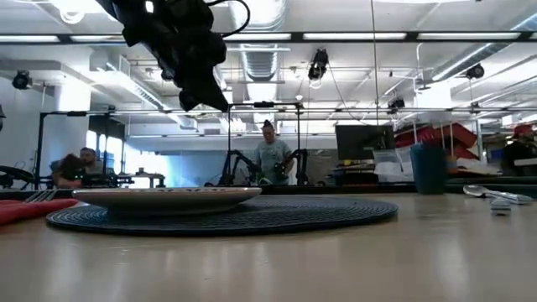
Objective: Set table place
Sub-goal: Put the blue knife on the black placemat
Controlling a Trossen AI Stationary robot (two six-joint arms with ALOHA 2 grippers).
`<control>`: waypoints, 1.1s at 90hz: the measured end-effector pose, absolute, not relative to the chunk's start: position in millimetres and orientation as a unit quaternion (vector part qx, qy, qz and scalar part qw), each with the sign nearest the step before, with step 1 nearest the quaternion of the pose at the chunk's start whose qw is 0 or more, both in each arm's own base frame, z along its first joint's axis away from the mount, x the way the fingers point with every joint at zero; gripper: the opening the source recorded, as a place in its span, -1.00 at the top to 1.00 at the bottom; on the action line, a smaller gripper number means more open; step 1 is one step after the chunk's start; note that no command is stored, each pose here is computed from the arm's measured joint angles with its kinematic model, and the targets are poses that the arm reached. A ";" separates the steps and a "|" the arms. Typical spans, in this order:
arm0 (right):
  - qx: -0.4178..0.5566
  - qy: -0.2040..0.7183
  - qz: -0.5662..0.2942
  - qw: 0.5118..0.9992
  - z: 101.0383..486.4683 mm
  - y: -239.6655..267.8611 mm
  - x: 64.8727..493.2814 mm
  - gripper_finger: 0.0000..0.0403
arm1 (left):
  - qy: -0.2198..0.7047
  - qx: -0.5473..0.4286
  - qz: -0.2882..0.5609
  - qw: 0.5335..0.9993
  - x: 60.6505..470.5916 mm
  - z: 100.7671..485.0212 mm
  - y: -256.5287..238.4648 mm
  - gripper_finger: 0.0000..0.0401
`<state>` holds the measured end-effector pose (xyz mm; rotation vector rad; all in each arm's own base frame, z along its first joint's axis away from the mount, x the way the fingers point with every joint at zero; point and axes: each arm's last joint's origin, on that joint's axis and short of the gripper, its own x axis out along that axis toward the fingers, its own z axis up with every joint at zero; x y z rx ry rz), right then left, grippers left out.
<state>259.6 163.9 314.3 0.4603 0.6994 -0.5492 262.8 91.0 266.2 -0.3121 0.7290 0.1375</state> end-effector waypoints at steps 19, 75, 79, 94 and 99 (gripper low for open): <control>0.477 0.107 -0.446 0.750 290.2 156.1 258.9 1.00 | 0.358 -0.136 0.026 0.923 261.9 266.3 88.8 0.90; 0.540 0.057 -0.542 0.641 275.2 12.8 374.5 1.00 | 0.319 -0.117 0.006 0.940 201.1 316.4 61.7 0.90; 0.521 0.032 -0.534 0.665 285.1 11.9 378.9 1.00 | 0.311 -0.113 0.006 0.944 196.7 320.3 60.1 0.90; 0.467 0.105 -0.591 0.649 287.8 10.0 359.9 1.00 | 0.305 -0.111 0.006 0.946 186.6 325.5 56.4 0.90; 0.452 0.219 -0.638 0.583 284.0 13.1 337.0 1.00 | 0.307 -0.112 0.005 0.945 185.9 325.4 55.7 0.90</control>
